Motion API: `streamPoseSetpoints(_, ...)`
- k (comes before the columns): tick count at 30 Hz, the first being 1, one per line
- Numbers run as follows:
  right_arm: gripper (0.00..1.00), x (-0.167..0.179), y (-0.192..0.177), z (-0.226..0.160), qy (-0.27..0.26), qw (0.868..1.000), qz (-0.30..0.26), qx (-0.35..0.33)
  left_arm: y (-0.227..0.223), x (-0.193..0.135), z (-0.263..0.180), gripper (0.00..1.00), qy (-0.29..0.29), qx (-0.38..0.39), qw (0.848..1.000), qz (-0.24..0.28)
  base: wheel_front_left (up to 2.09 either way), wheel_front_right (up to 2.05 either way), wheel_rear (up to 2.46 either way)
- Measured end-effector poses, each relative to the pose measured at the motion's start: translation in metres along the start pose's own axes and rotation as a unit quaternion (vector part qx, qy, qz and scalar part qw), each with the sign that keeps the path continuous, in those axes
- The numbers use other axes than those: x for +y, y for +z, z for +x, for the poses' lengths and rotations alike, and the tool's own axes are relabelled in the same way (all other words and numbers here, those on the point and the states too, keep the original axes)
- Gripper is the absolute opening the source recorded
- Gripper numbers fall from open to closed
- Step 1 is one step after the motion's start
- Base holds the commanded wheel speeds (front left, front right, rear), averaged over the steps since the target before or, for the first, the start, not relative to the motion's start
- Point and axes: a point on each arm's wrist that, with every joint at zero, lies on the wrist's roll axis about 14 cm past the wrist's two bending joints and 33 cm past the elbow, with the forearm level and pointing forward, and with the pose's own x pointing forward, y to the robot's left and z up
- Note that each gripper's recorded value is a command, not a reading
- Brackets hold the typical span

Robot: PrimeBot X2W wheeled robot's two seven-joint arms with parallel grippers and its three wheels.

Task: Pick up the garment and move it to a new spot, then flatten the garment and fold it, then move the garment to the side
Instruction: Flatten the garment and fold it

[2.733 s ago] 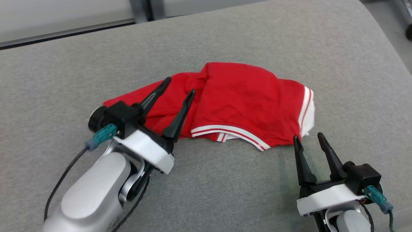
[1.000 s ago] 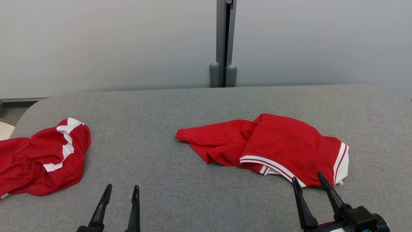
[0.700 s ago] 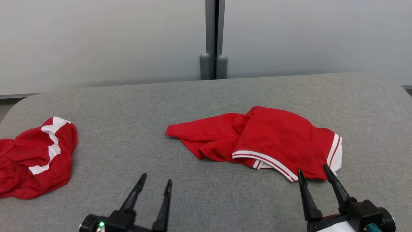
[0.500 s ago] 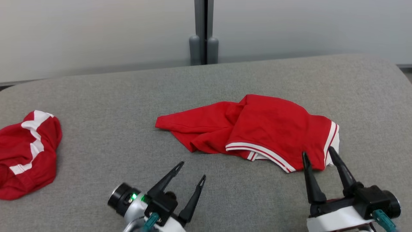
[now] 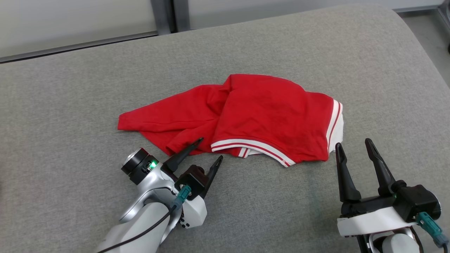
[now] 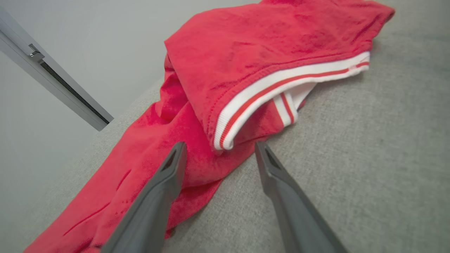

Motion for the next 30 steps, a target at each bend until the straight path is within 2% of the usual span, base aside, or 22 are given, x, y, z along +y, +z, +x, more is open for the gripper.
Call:
streamPoseSetpoints(8, 1.00, -0.012, -0.001, -0.003, -0.018, 1.000, -0.001, 0.004, -0.002, -0.004, 0.016, 1.00, -0.018, -0.003, 1.000, 0.012, 0.00, 0.00, 0.00)
streamPoseSetpoints(11, 1.00, -0.015, -0.001, -0.003, -0.023, 1.000, -0.001, 0.004, 0.010, 0.001, 0.022, 1.00, -0.012, -0.024, 0.999, 0.028, 0.00, 0.00, 0.00)
streamPoseSetpoints(12, 1.00, -0.016, -0.001, -0.003, -0.025, 1.000, -0.002, 0.004, 0.014, 0.002, 0.024, 0.93, -0.013, -0.030, 0.999, 0.032, 0.00, 0.00, 0.00)
streamPoseSetpoints(13, 1.00, -0.017, -0.001, -0.003, -0.026, 1.000, -0.002, 0.004, 0.017, 0.002, 0.025, 0.49, -0.012, -0.035, 0.999, 0.035, 0.00, 0.00, 0.00)
streamPoseSetpoints(14, 1.00, -0.017, -0.002, -0.004, -0.027, 1.000, 0.000, 0.005, 0.019, 0.002, 0.026, 0.35, -0.014, -0.038, 0.998, 0.038, 0.00, 0.00, 0.00)
streamPoseSetpoints(15, 1.00, -0.018, -0.002, -0.004, -0.029, 1.000, 0.002, 0.005, 0.019, 0.002, 0.026, 0.00, -0.014, -0.039, 0.998, 0.037, 0.00, 0.00, 0.00)
streamPoseSetpoints(18, 1.00, -0.022, -0.001, -0.005, -0.035, 0.999, 0.007, 0.003, 0.022, 0.004, 0.028, 0.00, -0.014, -0.045, 0.998, 0.033, 0.00, 0.00, 0.00)
streamPoseSetpoints(21, 1.00, -0.024, 0.004, -0.005, -0.039, 0.999, 0.009, -0.004, 0.043, 0.006, 0.032, 0.00, -0.019, -0.074, 0.996, 0.038, 0.00, 0.00, 0.00)
streamPoseSetpoints(25, 1.00, -0.027, 0.012, -0.012, -0.045, 0.999, 0.013, -0.015, 0.094, -0.009, 0.036, 0.00, -0.060, -0.139, 0.988, 0.027, 0.00, 0.00, 0.00)
streamPoseSetpoints(30, 1.00, -0.033, 0.021, -0.026, -0.059, 0.998, 0.022, -0.028, 0.161, -0.013, 0.048, 0.00, -0.086, -0.212, 0.973, -0.007, 0.00, 0.00, 0.00)
